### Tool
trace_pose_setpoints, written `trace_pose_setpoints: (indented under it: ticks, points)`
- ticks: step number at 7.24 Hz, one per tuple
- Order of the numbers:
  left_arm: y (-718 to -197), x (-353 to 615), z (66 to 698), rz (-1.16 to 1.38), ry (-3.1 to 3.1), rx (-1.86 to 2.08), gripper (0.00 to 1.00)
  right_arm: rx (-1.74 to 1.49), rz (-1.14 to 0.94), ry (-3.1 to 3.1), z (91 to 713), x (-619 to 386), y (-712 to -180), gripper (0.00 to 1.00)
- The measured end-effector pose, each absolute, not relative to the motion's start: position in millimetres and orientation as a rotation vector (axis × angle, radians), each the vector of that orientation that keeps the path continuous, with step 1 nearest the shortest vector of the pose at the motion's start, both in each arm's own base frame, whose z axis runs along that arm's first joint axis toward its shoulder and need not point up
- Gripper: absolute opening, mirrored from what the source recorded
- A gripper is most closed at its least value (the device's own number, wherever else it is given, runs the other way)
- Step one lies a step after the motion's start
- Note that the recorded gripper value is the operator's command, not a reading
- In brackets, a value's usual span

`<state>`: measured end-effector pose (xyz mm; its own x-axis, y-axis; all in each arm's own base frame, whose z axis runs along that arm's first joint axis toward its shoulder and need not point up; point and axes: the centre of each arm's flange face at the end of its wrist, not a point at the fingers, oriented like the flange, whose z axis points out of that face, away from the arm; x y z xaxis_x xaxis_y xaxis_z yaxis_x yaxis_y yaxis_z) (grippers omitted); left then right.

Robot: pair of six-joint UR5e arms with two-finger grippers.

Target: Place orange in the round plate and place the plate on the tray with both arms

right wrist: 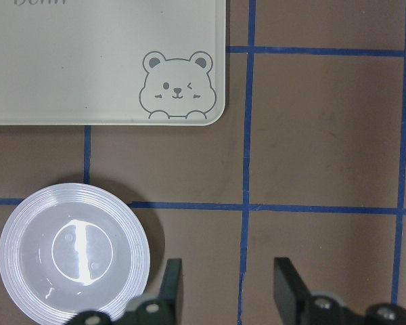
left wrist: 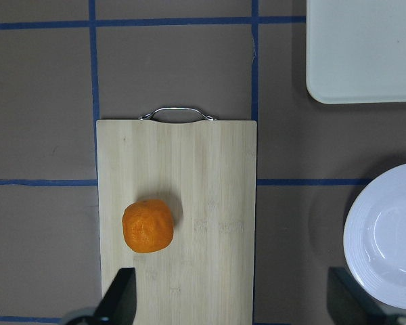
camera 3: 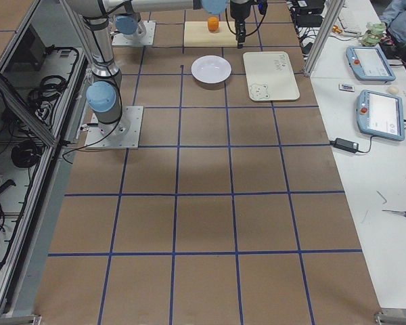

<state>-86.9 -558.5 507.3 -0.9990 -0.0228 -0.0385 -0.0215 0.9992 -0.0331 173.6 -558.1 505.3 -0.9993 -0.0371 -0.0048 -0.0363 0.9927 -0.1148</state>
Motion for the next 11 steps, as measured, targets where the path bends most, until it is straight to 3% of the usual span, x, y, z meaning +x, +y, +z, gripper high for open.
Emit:
trace_pose_setpoints:
  ticks: [7, 9, 11]
  points:
    - [-557.5, -85.3, 506.5, -0.039, 3.097, -0.048, 1.0, -0.046, -0.165, 3.128, 503.8, 173.8, -557.9, 1.0]
    - [-557.2, -85.3, 505.9, -0.033, 3.098, -0.051, 1.0, -0.049, -0.177, 3.128, 504.6, 173.8, -558.6, 0.81]
    - [-556.3, -85.3, 504.9, -0.019, 3.098, -0.051, 1.0, -0.049, -0.182, 3.127, 504.9, 173.8, -558.8, 0.89]
